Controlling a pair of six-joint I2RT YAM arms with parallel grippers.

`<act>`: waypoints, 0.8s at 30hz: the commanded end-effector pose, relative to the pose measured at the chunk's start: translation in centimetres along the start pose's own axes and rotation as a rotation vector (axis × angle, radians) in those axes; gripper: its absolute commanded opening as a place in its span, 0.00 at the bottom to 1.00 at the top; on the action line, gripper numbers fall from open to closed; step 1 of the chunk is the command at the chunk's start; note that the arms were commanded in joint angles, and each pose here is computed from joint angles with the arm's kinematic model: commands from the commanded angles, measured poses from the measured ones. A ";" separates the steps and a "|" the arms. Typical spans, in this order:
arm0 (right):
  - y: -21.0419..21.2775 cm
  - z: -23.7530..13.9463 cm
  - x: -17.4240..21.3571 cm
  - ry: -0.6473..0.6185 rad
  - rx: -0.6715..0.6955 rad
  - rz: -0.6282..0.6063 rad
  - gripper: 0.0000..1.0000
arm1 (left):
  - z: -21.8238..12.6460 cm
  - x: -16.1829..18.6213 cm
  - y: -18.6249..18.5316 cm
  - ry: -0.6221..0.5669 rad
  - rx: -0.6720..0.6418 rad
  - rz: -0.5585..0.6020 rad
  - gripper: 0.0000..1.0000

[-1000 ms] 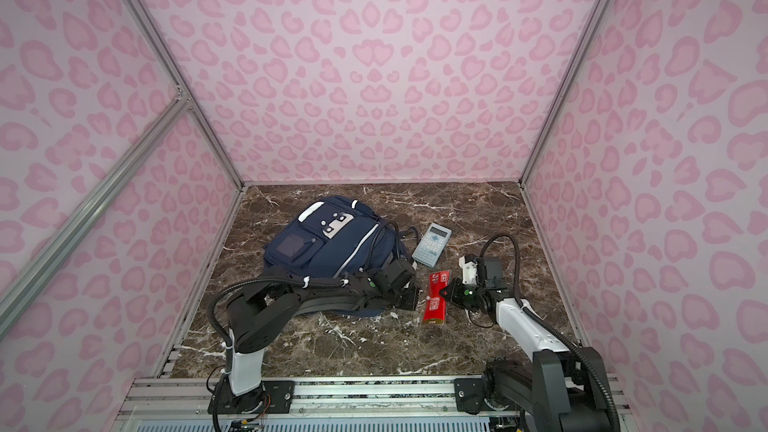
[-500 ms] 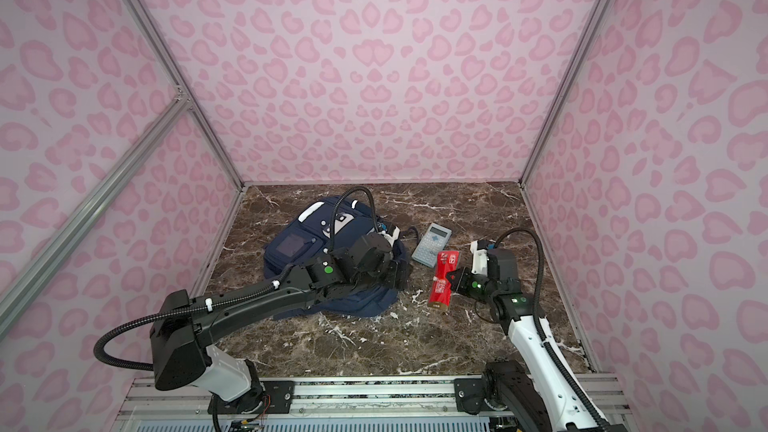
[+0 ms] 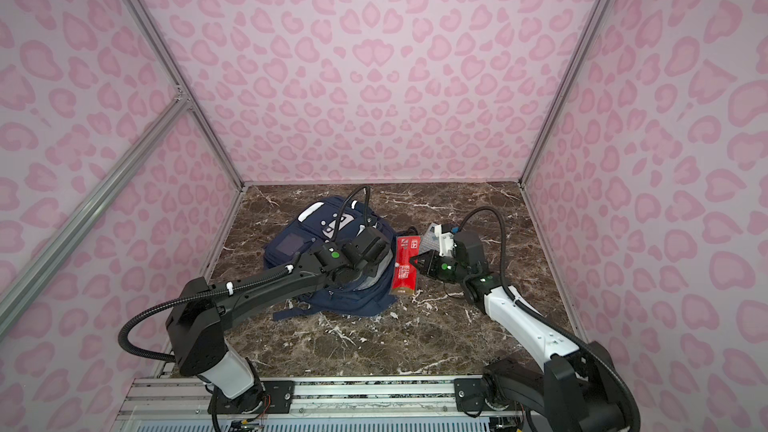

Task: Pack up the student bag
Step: 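Insert the red packet into the backpack with the right gripper while the left holds it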

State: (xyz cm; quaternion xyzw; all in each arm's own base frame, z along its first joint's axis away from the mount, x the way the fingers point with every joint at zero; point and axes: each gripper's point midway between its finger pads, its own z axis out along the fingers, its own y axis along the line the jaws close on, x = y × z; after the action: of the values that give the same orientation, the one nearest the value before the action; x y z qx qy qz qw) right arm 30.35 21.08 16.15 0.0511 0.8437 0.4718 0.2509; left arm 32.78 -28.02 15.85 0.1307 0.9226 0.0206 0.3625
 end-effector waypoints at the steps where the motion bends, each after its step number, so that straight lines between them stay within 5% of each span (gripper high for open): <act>1: 2.3 1.4 -1.8 -0.035 -0.125 -0.012 0.00 | 0.4 0.3 2.9 0.020 -0.122 0.035 0.62; 5: 1.2 3.2 -1.6 -0.008 -0.108 0.006 0.00 | -0.1 0.8 3.5 0.004 -0.112 0.021 0.79; 11: 0.0 4.5 -1.3 0.003 -0.098 0.028 0.00 | -0.9 -0.1 3.9 -0.037 -0.077 0.000 0.80; 14: 0.0 5.1 -1.6 0.007 -0.111 0.033 0.00 | 1.3 0.8 3.0 0.022 -0.034 0.021 0.70; 21: -1.1 5.3 -1.0 0.013 -0.093 0.049 0.00 | 3.5 1.3 2.5 0.063 -0.039 0.070 0.73; 23: -1.5 5.1 -0.7 0.014 -0.083 0.056 0.00 | 3.4 0.8 2.9 0.055 -0.049 0.070 0.61; 24: -1.6 5.1 -0.6 0.013 -0.084 0.062 0.00 | 3.3 0.5 3.1 0.056 -0.046 0.065 0.43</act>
State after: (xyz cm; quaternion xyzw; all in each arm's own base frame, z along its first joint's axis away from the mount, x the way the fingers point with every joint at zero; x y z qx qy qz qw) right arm 33.55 23.87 12.53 0.0706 0.8291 0.5074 0.2239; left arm 34.70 -24.98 12.77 0.1472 0.9303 0.0596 0.3305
